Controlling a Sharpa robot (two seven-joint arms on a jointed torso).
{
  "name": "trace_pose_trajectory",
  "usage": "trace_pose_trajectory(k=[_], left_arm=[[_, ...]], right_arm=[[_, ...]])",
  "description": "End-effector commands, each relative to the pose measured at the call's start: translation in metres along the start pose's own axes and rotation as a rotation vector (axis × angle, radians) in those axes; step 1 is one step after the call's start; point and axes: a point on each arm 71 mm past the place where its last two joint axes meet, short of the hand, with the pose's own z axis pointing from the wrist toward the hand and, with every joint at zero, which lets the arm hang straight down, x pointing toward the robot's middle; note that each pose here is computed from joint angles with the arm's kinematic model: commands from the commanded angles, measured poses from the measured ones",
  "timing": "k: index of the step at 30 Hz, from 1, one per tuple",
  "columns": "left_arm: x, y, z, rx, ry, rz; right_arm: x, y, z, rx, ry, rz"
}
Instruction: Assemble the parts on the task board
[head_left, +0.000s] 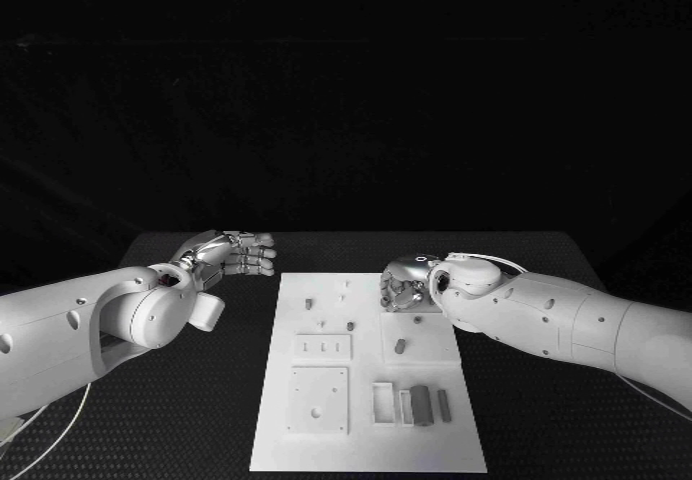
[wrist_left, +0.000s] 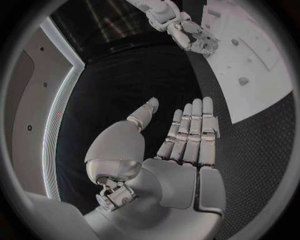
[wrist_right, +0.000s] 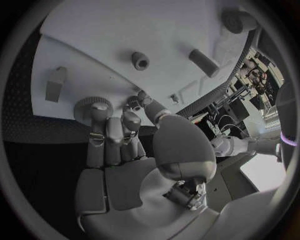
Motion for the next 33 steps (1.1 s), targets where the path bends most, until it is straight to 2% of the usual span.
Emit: trace_pose_trajectory(k=[1, 13, 33], left_arm=[[0.0011, -0.0030, -0.0002, 0.015, 0.018, 0.000], [0.0012, -0.0031, 0.0002, 0.012, 0.021, 0.000], [0.0007, -0.0029, 0.0001, 0.007, 0.023, -0.001]], right_arm=[[0.0022, -0.0017, -0.0003, 0.005, 0.021, -0.019], [0.0047, 0.0007, 0.0005, -0.004, 0.045, -0.022], [0.0064, 0.0049, 0.0022, -0.006, 0.043, -0.020]])
